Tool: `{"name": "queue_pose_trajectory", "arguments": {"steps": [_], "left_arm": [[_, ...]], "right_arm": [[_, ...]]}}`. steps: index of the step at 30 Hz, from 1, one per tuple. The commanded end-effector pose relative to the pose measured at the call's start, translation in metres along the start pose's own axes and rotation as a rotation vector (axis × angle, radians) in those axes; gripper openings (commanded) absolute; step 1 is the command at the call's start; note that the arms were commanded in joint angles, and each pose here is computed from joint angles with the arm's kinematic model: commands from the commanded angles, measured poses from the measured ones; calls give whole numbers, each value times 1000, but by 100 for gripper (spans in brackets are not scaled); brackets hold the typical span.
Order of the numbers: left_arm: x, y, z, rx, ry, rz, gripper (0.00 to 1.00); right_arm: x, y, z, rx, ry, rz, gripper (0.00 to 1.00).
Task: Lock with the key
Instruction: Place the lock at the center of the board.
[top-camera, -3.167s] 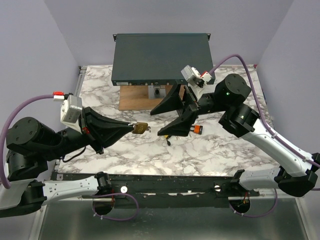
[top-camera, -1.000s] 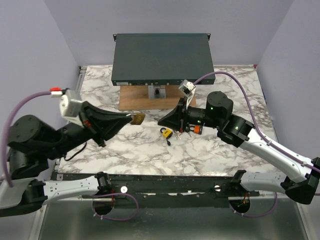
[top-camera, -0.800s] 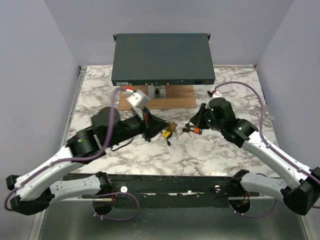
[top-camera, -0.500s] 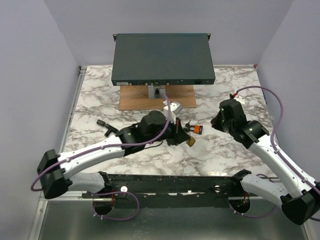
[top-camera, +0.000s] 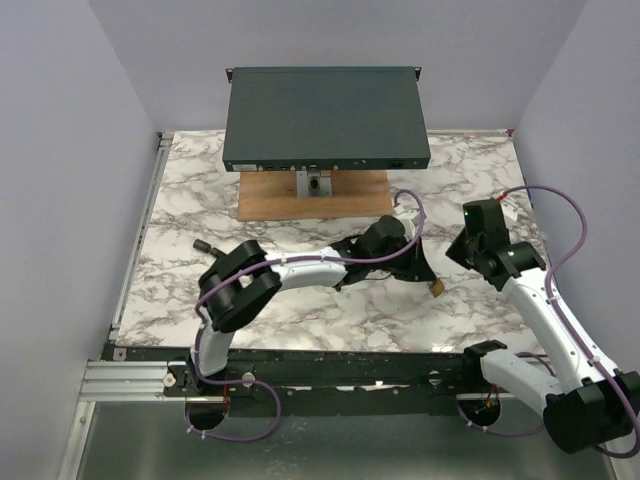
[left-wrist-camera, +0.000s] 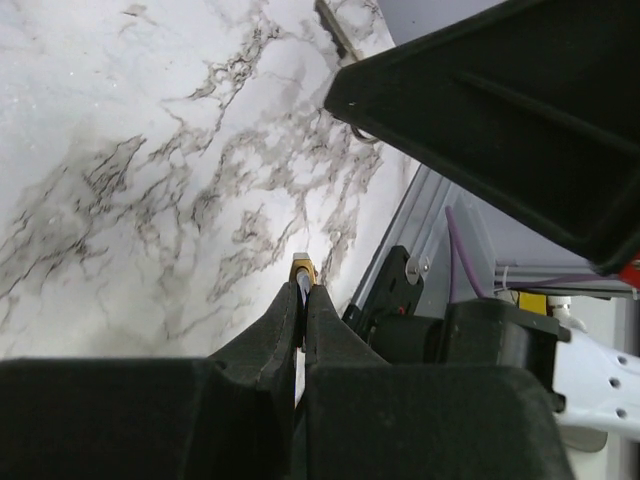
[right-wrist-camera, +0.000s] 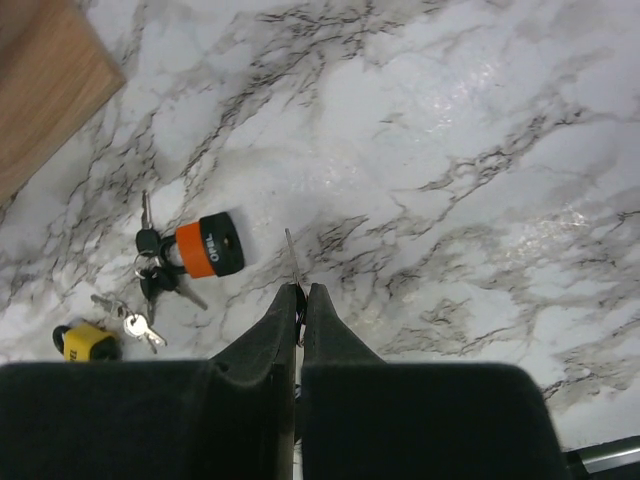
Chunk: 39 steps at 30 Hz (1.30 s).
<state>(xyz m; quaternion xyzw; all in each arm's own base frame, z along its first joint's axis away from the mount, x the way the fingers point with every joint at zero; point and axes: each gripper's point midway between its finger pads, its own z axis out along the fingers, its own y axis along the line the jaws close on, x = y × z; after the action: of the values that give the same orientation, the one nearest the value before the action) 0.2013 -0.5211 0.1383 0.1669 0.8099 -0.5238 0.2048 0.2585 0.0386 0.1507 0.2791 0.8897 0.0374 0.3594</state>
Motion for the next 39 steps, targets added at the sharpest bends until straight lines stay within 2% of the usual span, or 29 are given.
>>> {"name": "queue_pose_trajectory", "arguments": {"steps": [1,7,14,17,24,26,32,35,39], "left_arm": [[-7,-14,24,85,22,-2,0],[-2,15,59,13,56,-50,0],[2,48,87,-84,79,-109,0],[3,64,91,-129,89,-172,0],[-1,88,89,-233,88,-221,1],[-2,90,89,-250,84,-227,7],[-8,91,88,-257,71,-234,41],[-16,85,84,-252,57,-213,48],[-35,75,66,-262,9,-112,57]], "right_arm": [[2,-9,7,-27,47,25,1],[18,-7,22,-20,132,61,1],[23,-29,33,73,134,95,1],[27,-33,39,91,147,133,1],[50,-45,55,150,201,203,1],[51,-46,57,145,196,206,1],[58,-45,60,132,221,195,1],[61,-43,60,117,228,198,1],[66,-42,66,99,236,192,1]]}}
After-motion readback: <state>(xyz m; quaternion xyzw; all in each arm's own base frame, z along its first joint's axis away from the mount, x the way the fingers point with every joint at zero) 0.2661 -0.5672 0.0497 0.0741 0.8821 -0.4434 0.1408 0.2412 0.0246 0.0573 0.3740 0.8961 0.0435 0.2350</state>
